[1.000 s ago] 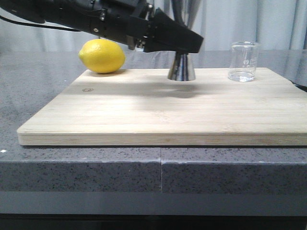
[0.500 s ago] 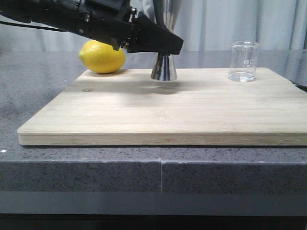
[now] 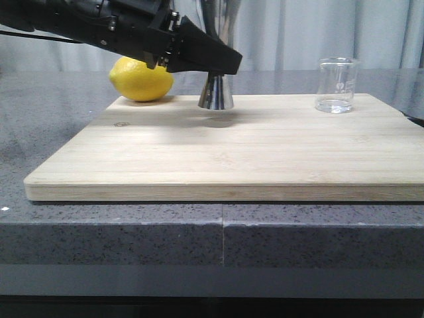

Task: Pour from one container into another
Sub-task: 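Move the held jigger with the left gripper toward the lemon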

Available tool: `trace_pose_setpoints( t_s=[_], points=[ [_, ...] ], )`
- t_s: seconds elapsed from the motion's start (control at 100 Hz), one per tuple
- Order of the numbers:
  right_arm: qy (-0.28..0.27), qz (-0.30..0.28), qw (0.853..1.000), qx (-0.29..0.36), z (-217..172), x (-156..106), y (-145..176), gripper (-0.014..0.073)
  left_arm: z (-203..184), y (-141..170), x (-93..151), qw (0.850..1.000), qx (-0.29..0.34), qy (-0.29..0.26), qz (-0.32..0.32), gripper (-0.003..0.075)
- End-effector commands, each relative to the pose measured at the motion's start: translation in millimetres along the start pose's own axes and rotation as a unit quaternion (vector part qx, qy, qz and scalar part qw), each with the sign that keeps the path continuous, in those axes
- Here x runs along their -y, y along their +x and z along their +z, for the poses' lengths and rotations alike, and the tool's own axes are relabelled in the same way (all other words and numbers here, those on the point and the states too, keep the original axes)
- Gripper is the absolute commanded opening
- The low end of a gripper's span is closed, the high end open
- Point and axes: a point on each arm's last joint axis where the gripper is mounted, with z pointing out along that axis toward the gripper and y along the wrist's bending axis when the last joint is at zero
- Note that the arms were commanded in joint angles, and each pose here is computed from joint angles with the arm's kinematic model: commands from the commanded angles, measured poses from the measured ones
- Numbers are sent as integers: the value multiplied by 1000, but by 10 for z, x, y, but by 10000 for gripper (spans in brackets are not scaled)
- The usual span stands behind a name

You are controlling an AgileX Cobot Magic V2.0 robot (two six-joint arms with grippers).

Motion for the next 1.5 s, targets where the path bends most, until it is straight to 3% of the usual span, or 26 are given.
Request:
trace_pose_setpoints(
  t_s=[0.0,1.49],
  points=[
    [8,-1,998,55,-2,29,-212,568,-179,-405,125,997,66,23,26,-21],
    [12,0,999,50,-1,35,-203,568,-65,-299,134,996,78,29,34,-21]
  ],
)
